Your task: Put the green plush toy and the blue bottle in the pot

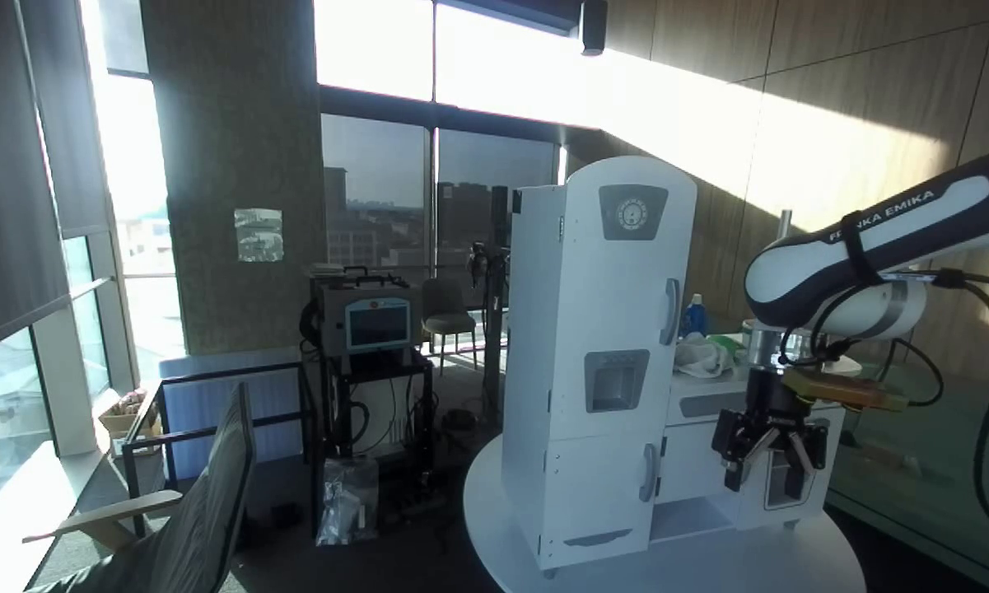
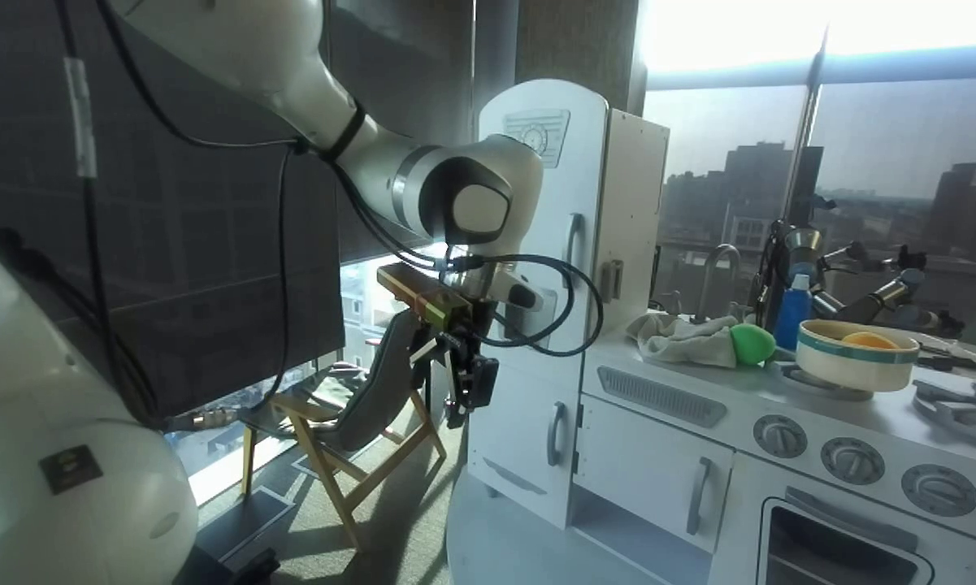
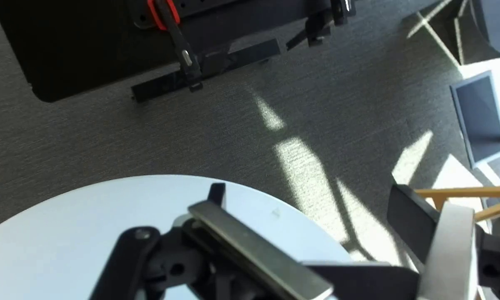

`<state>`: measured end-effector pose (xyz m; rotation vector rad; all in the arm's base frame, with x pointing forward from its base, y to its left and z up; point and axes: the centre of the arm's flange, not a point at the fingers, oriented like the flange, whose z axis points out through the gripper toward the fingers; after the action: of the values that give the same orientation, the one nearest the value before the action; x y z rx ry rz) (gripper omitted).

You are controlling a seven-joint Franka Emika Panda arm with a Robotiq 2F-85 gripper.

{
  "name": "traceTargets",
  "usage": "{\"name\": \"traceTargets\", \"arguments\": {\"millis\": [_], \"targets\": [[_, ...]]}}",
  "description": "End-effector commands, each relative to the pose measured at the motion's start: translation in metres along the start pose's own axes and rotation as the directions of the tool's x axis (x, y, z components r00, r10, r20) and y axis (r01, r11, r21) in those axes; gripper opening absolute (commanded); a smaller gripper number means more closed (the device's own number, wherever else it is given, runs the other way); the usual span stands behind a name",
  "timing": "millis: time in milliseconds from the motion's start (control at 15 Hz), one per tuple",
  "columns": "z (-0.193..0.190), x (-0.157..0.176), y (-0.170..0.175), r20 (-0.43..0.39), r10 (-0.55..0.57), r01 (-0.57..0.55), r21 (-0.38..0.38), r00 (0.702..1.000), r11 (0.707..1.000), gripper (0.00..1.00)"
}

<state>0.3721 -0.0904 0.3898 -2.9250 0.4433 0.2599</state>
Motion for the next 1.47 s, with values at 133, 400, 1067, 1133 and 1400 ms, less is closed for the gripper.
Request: {"name": "traceTargets", "arguments": {"millis": [133,400,1067,1133,1400], "targets": [[-0.056,0.063,0.042,-0.084,0.229,-0.209,0.194,0.970,0.959,1.00],[-0.125,0.083,0.086,-0.163,0.393,-0.326,0.329,0.905,0.886,1.00],[-0.252,0.137,0.178,-0.206,0.769,-0.504,0.648,0.605,0.571,1.00],[-0.252,0.139,0.181,-0.190,0.799,-0.519,0.670,0.571,0.531,1.00],[-0.230,0.123,0.177,-0.198,0.748,-0.507,0.624,0.634,0.595,1.00]]}}
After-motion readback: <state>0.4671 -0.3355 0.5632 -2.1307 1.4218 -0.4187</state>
